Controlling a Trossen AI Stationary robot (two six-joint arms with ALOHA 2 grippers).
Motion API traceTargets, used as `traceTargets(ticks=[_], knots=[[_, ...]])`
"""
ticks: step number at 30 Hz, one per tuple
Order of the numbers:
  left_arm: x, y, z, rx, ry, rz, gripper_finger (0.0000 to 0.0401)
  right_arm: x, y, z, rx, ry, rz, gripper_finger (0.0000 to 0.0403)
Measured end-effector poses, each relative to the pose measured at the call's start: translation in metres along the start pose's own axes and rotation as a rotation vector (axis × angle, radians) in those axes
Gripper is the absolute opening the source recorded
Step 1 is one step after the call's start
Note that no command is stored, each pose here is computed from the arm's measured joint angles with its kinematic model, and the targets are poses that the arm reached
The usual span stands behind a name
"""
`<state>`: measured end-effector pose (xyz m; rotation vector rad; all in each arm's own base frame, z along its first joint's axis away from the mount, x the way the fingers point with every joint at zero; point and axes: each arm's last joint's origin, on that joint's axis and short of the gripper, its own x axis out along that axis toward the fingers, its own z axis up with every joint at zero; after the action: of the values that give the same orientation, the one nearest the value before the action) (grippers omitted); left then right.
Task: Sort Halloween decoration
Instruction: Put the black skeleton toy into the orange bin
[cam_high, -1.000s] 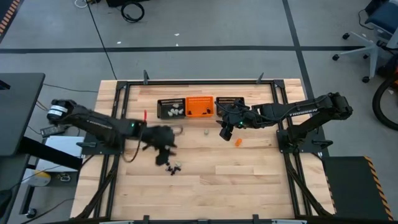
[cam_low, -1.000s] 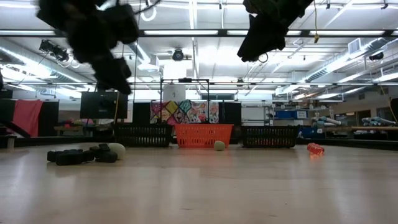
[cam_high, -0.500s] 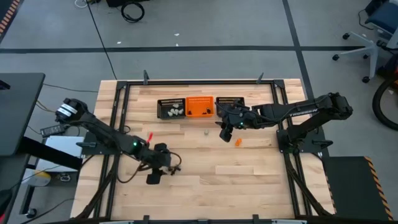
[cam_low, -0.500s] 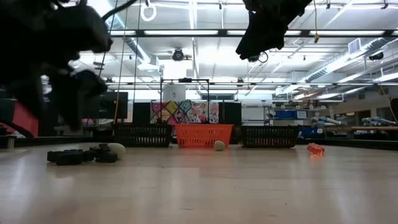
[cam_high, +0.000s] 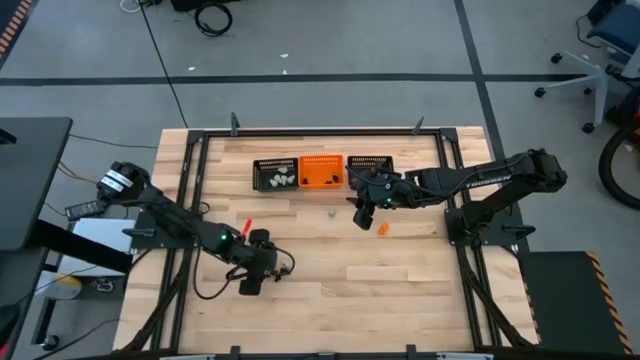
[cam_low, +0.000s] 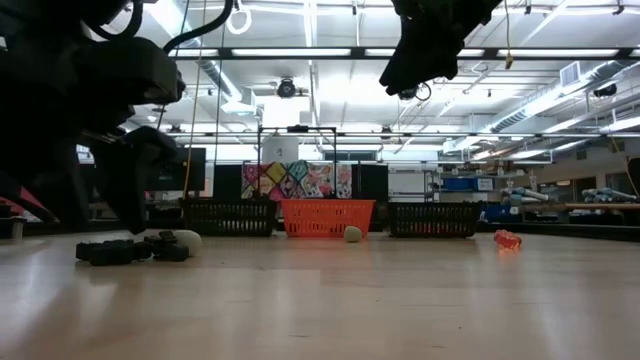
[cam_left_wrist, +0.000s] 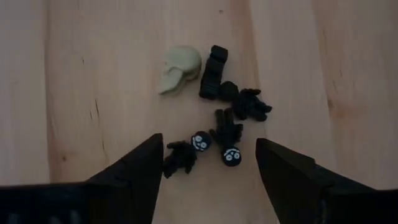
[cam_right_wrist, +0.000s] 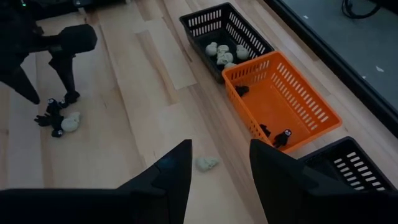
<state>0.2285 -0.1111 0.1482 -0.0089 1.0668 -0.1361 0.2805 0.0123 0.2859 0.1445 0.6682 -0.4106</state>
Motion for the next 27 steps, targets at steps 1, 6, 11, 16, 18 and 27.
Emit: traceTargets(ticks=[1,6,11,16,18,27], knots=[[0.0,0.0,0.0,0.007,0.0,0.001,0.0238,0.0,0.0,0.0,0.0,0.0,0.0,0.0165],[0.0,0.0,0.0,0.045,0.0,0.003,0.0225,0.0,0.0,0.0,0.0,0.0,0.0,0.0165],[0.005,0.0,-0.001,0.073,0.013,0.008,0.021,0.0,0.0,0.0,0.0,0.0,0.0,0.0165],[0.017,-0.002,0.002,0.041,-0.008,-0.004,0.0204,0.0,0.0,0.0,-0.001,0.001,-0.001,0.0165],[0.021,-0.001,0.001,0.001,0.001,0.003,0.0208,0.0,0.0,-0.001,-0.002,0.005,-0.002,0.0165],[0.025,0.001,-0.003,-0.034,0.061,0.009,0.0195,0.0,0.0,-0.001,-0.022,0.008,-0.003,0.0165]])
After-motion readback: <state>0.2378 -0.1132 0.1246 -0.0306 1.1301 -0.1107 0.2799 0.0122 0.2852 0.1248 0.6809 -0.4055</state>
